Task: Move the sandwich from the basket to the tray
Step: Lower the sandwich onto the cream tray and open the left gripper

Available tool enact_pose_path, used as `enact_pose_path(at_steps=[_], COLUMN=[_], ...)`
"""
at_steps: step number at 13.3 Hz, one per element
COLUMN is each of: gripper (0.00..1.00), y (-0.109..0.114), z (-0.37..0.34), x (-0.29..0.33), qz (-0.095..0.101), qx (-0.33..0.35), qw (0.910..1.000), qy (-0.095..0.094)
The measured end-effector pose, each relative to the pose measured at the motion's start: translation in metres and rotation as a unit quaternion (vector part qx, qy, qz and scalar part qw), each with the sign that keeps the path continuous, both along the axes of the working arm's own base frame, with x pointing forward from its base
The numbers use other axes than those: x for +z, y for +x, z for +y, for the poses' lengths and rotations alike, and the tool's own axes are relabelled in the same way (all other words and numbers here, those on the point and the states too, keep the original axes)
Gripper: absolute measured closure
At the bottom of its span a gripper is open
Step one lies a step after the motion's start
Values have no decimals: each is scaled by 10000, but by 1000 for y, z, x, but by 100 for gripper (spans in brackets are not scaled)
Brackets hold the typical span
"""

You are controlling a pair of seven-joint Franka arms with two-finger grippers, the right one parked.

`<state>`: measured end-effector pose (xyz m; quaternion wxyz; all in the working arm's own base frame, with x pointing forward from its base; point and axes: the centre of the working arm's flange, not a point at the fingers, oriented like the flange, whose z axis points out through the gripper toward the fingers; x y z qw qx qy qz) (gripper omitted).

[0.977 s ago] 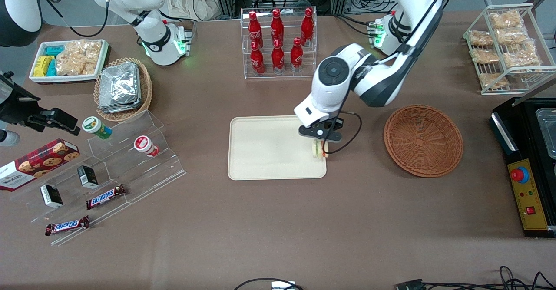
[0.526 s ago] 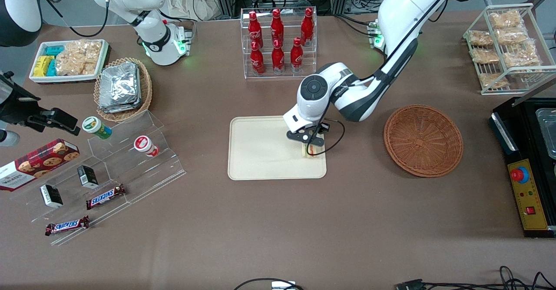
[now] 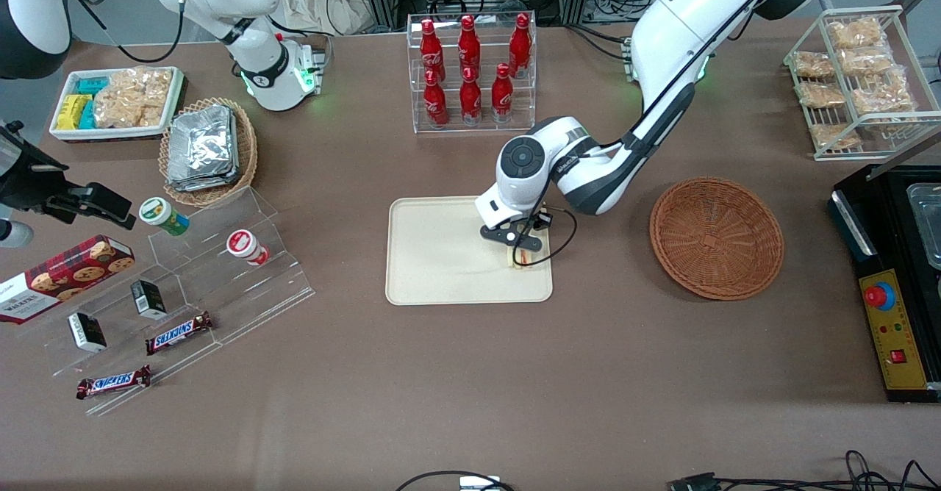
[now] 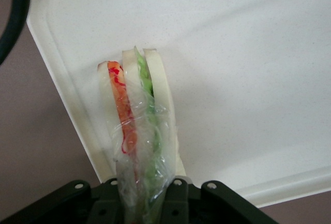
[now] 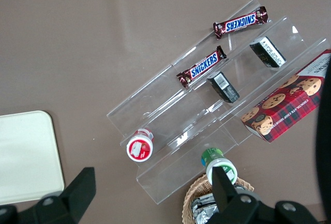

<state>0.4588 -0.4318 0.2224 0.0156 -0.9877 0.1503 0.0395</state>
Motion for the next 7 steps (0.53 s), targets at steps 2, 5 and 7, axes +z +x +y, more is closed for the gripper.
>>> enact_pose_path(at_steps=[2, 5, 7], gripper=[84, 83, 78], y=[0, 0, -2], z=[-1, -1, -3], x=[-2, -7, -7], qz=[15, 54, 46], qx=[6, 3, 116], qw=[10000, 10000, 9999], qy=[-3, 6, 12])
